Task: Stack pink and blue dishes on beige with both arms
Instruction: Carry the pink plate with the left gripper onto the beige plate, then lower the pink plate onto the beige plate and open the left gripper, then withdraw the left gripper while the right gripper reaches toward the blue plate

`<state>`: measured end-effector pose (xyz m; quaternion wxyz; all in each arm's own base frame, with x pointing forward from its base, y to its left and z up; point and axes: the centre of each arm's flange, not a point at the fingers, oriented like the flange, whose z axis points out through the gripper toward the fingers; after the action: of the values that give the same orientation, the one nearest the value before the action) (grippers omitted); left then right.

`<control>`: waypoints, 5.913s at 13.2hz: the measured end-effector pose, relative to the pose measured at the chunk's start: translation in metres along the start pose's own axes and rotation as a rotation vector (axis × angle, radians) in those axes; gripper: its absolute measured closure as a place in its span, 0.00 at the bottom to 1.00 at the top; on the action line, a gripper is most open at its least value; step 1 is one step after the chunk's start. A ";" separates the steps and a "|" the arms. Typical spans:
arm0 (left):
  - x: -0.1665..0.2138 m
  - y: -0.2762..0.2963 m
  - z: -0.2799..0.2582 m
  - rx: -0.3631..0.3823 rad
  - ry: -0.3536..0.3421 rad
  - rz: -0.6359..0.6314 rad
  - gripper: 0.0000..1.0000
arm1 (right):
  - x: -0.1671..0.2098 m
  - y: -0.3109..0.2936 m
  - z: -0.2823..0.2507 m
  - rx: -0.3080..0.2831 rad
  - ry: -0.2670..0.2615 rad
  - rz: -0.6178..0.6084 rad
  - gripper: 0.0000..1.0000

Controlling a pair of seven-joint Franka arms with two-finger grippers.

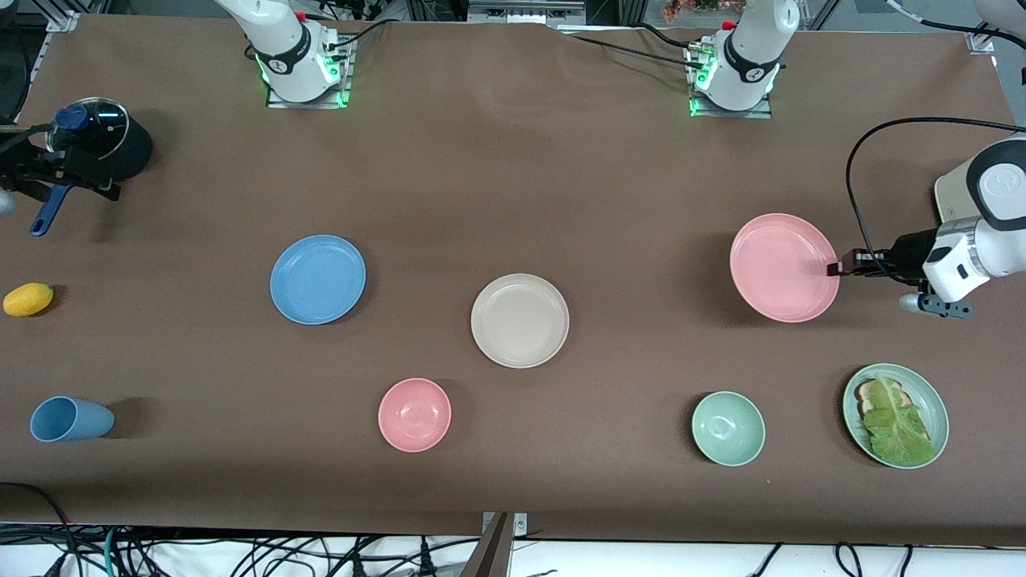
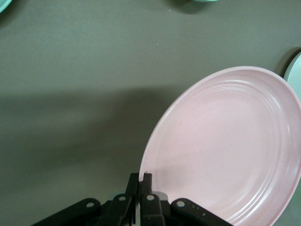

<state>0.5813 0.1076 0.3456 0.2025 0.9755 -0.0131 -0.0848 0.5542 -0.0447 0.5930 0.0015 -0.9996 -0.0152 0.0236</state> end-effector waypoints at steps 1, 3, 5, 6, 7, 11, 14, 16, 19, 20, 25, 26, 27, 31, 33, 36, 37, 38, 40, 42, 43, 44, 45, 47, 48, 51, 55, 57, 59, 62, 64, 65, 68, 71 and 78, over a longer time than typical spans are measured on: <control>0.005 0.013 0.002 0.006 -0.004 0.000 0.95 | 0.000 0.000 0.000 0.000 0.000 0.000 0.00; 0.015 0.043 0.010 0.019 -0.015 -0.009 0.95 | 0.000 0.000 0.000 0.000 0.000 0.000 0.00; 0.027 0.080 0.017 0.035 -0.021 -0.026 0.95 | 0.000 0.000 0.000 0.000 0.000 0.000 0.00; 0.032 0.103 0.020 0.044 -0.020 -0.039 0.95 | 0.000 0.000 0.000 0.000 0.000 0.000 0.00; 0.037 0.130 0.023 0.054 -0.018 -0.048 0.95 | 0.000 0.000 0.000 0.000 0.000 0.000 0.00; 0.054 0.211 0.044 0.068 -0.018 -0.082 0.95 | 0.000 0.000 0.000 0.000 0.000 0.000 0.00; 0.065 0.243 0.073 0.072 -0.007 -0.107 0.95 | 0.000 0.000 0.000 0.000 0.000 0.000 0.00; 0.066 0.273 0.096 0.081 0.001 -0.131 0.95 | 0.000 0.000 0.000 0.000 0.000 0.000 0.00; 0.061 0.319 0.128 0.097 0.026 -0.163 0.95 | 0.000 0.000 0.000 0.000 0.000 0.000 0.00; 0.060 0.330 0.138 0.102 0.035 -0.173 0.95 | 0.000 0.000 0.000 0.000 0.000 0.000 0.00; 0.060 0.363 0.196 0.126 0.083 -0.221 0.95 | 0.000 0.000 0.000 0.000 0.000 0.000 0.00; 0.058 0.369 0.208 0.131 0.089 -0.227 0.95 | 0.000 0.000 0.000 0.000 0.000 0.000 0.00; 0.057 0.375 0.218 0.134 0.095 -0.236 0.95 | 0.000 0.000 0.000 0.000 0.000 0.000 0.00; 0.048 0.396 0.254 0.148 0.115 -0.243 0.95 | 0.000 0.000 0.000 0.000 -0.001 0.000 0.00; 0.043 0.403 0.269 0.155 0.120 -0.242 0.95 | 0.000 0.000 0.000 0.000 -0.001 0.000 0.00; 0.038 0.401 0.286 0.161 0.143 -0.243 0.95 | 0.000 0.000 0.000 0.000 -0.001 0.000 0.00; 0.037 0.399 0.291 0.163 0.151 -0.244 0.95 | 0.000 0.000 0.000 0.000 -0.001 0.000 0.00; 0.036 0.398 0.296 0.166 0.154 -0.247 0.95 | 0.000 0.000 0.000 0.000 -0.001 0.000 0.00; 0.036 0.395 0.303 0.170 0.160 -0.251 0.95 | 0.000 0.000 0.000 0.000 -0.001 0.000 0.00; 0.037 0.394 0.305 0.171 0.164 -0.253 0.95 | 0.000 0.000 0.000 0.000 -0.001 0.000 0.00; 0.037 0.393 0.305 0.172 0.164 -0.255 0.95 | 0.000 0.000 0.000 0.000 -0.001 0.000 0.00; 0.038 0.392 0.304 0.172 0.166 -0.256 0.95 | 0.000 0.000 0.000 0.000 -0.001 0.000 0.00; 0.039 0.392 0.304 0.172 0.168 -0.258 0.95 | 0.000 0.000 0.000 0.000 -0.001 0.000 0.00; 0.040 0.390 0.302 0.172 0.171 -0.261 0.93 | 0.000 0.000 0.000 0.000 -0.001 0.000 0.00; 0.041 0.389 0.301 0.172 0.174 -0.262 0.93 | 0.000 0.000 0.000 0.000 -0.001 0.000 0.00; 0.044 0.388 0.298 0.170 0.183 -0.265 0.78 | 0.000 0.000 0.000 0.000 -0.001 0.000 0.00; 0.050 0.389 0.286 0.160 0.201 -0.266 0.46 | 0.000 0.000 0.000 0.000 -0.001 0.000 0.00; 0.058 0.390 0.267 0.159 0.170 -0.278 0.24 | 0.000 0.000 0.000 0.000 -0.001 0.000 0.00; 0.070 0.388 0.232 0.167 0.118 -0.290 0.08 | 0.000 0.000 0.000 0.000 -0.001 0.000 0.00; 0.083 0.380 0.188 0.223 0.093 -0.268 0.04 | 0.000 0.000 0.000 0.000 -0.001 0.000 0.00; 0.086 0.377 0.177 0.232 0.080 -0.231 0.01 | 0.000 0.000 0.000 0.000 -0.001 0.000 0.00; 0.088 0.371 0.173 0.234 0.073 -0.210 0.01 | 0.000 0.000 0.000 0.000 -0.001 0.000 0.00; 0.098 0.337 0.153 0.235 0.042 -0.144 0.01 | 0.000 0.000 0.000 0.000 -0.001 0.000 0.00; 0.108 0.287 0.122 0.226 0.015 -0.104 0.00 | 0.000 0.000 0.000 0.000 -0.004 0.000 0.00; 0.116 0.164 0.060 0.219 -0.020 -0.092 0.00 | -0.005 0.000 0.007 0.006 -0.056 0.000 0.00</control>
<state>0.6873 -0.0737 0.3385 0.0902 0.9905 0.0204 -0.1016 0.5490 -0.0445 0.5866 0.0040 -0.9985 -0.0149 0.0516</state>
